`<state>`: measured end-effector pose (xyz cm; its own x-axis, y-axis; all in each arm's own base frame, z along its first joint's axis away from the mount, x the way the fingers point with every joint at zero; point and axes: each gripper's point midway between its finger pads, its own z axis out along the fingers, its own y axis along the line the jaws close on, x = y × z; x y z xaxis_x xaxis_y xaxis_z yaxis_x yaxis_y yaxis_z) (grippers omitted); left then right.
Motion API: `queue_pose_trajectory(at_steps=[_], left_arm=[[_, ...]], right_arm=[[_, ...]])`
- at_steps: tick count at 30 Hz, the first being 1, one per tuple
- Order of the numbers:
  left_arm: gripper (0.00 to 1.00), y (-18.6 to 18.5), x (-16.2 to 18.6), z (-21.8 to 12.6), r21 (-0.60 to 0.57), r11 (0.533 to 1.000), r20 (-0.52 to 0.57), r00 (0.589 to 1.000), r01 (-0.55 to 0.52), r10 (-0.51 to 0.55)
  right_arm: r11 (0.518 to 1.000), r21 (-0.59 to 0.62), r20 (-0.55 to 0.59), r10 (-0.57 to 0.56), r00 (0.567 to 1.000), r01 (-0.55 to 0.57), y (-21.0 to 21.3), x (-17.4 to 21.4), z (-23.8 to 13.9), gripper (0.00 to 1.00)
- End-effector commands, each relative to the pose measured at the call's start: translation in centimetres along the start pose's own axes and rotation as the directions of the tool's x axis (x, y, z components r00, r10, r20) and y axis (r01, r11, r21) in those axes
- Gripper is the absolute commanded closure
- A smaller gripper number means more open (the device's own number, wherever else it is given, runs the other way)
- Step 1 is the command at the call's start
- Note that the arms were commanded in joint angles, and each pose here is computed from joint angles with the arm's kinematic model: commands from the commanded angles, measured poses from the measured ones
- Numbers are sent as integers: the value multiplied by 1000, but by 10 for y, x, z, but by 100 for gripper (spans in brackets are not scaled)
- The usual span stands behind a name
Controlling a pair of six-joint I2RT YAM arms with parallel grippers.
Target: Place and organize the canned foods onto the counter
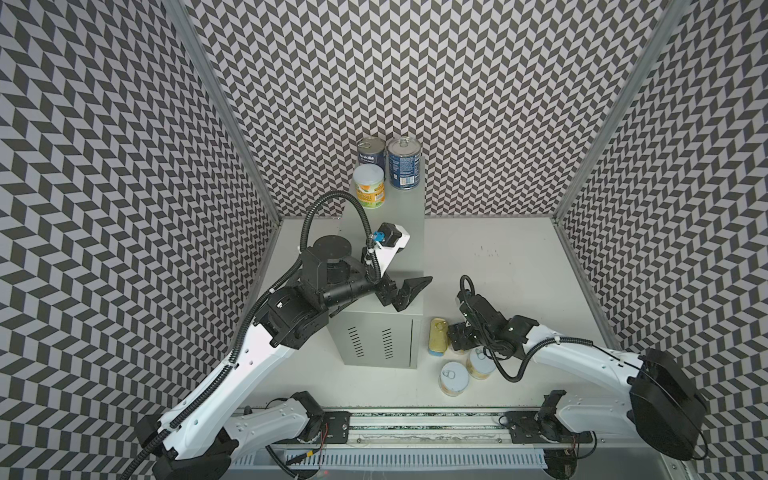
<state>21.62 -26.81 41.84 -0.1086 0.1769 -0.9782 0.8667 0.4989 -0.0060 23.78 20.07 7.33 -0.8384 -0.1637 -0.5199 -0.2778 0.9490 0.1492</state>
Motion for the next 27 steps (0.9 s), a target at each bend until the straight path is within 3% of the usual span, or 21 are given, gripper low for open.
queue_pose_trajectory(at_steps=[1, 9, 12, 18, 27], left_arm=[[0, -7, -9, 0, 38, 999, 19, 1000, -16, 15], [0, -20, -7, 9, 69, 997, -45, 999, -19, 22], [0, -25, -4, 15, 59, 998, -97, 995, -19, 25], [0, -36, 9, 30, 47, 999, -233, 972, -28, 38], [0, -52, 4, 37, 78, 997, -256, 966, -27, 46]], right_arm=[[999, 38, 61, 21, 998, -23, -7, -22, -3, 19], [996, 77, 108, 38, 993, -46, -28, -56, -4, 22], [998, 64, 98, 17, 995, -23, -24, -58, -6, 15], [1000, -19, 44, -19, 999, 20, -8, -35, -14, 1], [999, -41, -27, -1, 1000, 0, 8, 0, -13, 0]])
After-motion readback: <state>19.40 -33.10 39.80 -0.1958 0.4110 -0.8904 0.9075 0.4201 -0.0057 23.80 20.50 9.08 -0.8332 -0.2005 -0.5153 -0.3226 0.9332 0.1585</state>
